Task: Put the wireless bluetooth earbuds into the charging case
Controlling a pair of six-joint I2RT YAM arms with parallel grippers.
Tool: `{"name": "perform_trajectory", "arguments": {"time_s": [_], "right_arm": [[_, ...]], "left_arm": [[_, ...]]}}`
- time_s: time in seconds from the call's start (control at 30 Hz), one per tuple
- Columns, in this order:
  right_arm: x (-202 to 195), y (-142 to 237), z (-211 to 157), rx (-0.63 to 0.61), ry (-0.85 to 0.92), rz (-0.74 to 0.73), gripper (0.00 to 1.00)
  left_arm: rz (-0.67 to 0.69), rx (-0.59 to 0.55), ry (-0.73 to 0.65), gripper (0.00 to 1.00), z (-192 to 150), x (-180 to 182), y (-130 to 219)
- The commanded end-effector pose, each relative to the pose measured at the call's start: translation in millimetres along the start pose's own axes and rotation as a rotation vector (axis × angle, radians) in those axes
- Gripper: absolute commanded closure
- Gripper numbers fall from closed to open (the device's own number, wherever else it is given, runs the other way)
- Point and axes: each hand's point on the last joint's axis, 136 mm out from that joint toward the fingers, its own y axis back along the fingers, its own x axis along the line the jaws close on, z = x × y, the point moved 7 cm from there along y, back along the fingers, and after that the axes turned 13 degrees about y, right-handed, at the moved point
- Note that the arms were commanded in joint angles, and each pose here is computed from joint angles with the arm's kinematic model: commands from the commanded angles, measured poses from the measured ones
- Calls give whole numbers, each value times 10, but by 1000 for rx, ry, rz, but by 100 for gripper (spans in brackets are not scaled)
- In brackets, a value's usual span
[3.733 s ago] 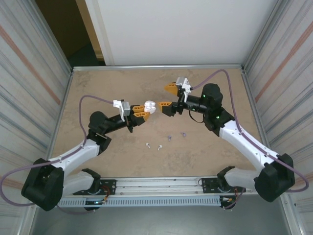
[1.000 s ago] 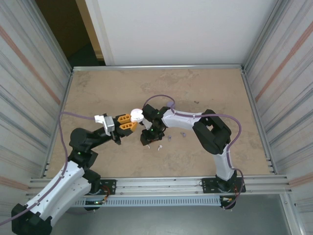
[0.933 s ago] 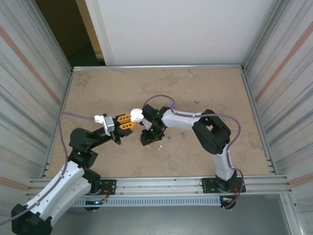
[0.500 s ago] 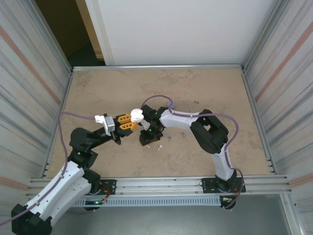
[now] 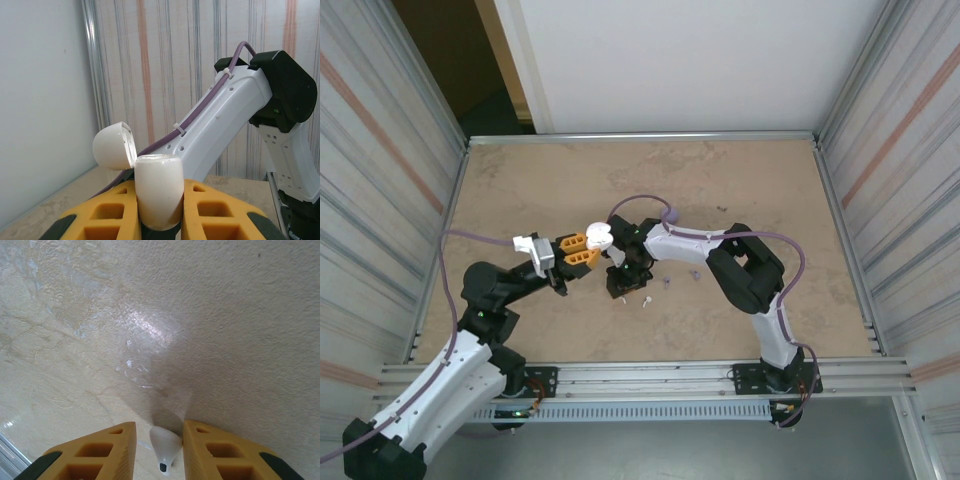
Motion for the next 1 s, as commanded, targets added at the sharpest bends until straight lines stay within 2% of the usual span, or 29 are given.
{"name": "perform_trajectory", "arguments": {"time_s": [0.0, 0.3, 0.97], "right_arm": [[-1, -114, -101, 79, 5, -16, 73], [6, -22, -95, 49, 24, -35, 79], [-95, 591, -101, -141, 25, 6, 80]], "left_arm": [[-2, -29, -38, 100, 82, -41, 15], [5, -27, -39, 100, 76, -37, 22], [22, -14, -21, 100, -4, -3, 31]]}}
